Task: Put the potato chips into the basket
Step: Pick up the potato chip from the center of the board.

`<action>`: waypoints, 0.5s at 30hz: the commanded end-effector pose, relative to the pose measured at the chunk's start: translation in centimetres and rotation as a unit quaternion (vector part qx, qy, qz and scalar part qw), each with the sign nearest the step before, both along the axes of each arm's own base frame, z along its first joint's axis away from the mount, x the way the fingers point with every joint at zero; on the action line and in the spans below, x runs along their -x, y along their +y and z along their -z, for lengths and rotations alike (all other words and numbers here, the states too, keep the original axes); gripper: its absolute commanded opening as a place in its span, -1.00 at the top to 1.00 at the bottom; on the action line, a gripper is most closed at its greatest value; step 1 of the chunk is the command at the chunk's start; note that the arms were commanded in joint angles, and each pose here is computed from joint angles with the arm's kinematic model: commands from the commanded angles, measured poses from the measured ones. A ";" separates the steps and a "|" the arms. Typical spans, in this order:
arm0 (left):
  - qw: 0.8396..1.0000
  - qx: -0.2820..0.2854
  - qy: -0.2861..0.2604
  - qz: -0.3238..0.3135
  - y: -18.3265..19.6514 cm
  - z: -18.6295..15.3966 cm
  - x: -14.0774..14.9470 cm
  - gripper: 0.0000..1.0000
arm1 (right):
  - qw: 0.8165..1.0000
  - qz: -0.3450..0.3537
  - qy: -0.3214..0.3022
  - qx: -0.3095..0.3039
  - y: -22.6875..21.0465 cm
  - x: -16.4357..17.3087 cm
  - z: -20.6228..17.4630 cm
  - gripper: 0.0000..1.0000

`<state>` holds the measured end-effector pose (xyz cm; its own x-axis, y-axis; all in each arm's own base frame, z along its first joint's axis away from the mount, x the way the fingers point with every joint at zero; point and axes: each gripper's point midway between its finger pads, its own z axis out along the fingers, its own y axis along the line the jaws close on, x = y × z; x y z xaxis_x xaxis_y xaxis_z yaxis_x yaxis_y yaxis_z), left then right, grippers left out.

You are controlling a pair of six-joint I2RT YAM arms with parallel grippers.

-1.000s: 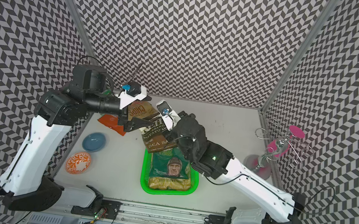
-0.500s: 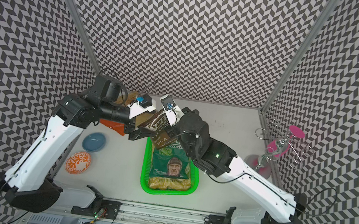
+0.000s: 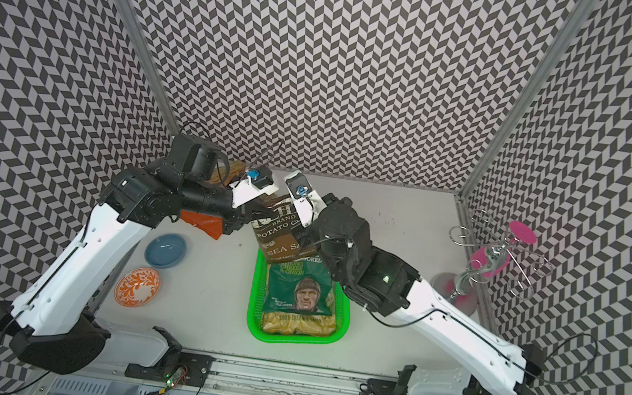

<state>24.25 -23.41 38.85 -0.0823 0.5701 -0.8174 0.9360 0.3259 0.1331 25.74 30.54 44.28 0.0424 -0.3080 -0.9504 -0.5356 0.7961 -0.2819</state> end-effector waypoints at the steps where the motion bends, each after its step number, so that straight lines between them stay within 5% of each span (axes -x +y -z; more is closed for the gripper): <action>1: 1.000 -0.007 -0.012 -0.005 0.7 -1.1 0.6 1.00 | 0.998 -0.001 -0.006 -0.060 -2.3 1.2 -3.0 1.00; 15: 0.993 0.023 0.031 0.113 -0.6 -2.3 7.1 1.00 | 0.981 -0.146 0.080 -0.096 -5.4 8.6 -1.1 1.00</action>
